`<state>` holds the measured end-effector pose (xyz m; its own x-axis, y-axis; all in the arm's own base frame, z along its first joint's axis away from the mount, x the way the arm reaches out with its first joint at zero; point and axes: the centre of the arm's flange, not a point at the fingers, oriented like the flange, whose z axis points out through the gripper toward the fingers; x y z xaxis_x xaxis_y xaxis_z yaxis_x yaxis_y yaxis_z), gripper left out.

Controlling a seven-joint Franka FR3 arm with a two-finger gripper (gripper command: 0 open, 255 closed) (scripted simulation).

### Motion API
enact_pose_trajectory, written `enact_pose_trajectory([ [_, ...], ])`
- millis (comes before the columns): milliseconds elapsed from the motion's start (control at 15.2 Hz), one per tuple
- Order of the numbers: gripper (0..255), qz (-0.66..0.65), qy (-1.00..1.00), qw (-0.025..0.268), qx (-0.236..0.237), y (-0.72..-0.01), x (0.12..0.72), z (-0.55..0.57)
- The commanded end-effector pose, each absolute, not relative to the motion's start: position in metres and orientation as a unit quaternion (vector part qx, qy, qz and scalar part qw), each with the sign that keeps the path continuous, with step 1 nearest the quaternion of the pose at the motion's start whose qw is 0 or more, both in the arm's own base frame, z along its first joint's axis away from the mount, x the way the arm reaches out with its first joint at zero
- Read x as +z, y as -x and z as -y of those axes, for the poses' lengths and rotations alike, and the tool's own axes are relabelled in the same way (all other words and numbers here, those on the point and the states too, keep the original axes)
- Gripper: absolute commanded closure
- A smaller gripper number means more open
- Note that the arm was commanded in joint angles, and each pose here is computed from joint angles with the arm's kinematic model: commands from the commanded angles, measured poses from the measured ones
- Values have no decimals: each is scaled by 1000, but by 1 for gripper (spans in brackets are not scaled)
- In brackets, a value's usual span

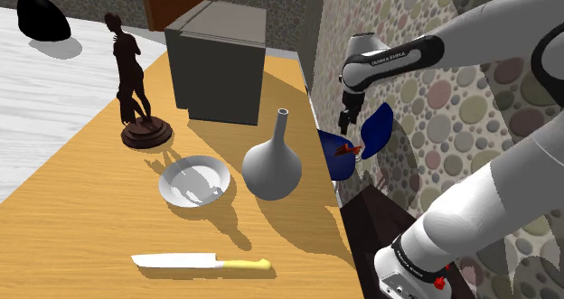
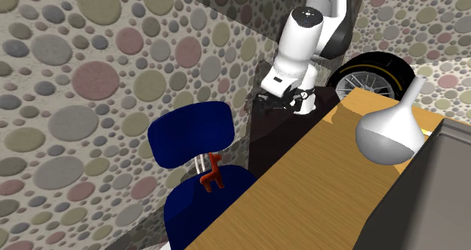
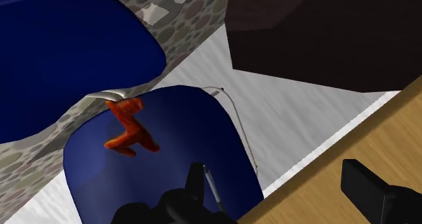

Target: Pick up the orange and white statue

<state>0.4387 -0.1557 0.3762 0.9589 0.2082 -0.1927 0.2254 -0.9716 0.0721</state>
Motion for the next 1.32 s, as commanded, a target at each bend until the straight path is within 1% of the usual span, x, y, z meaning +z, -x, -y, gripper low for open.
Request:
enact_pose_trajectory([
  [0, 0, -118, -986, 52, -107, -446, 359, 171],
  [1254, 0, -192, -946, 101, -239, -502, 167, 324],
])
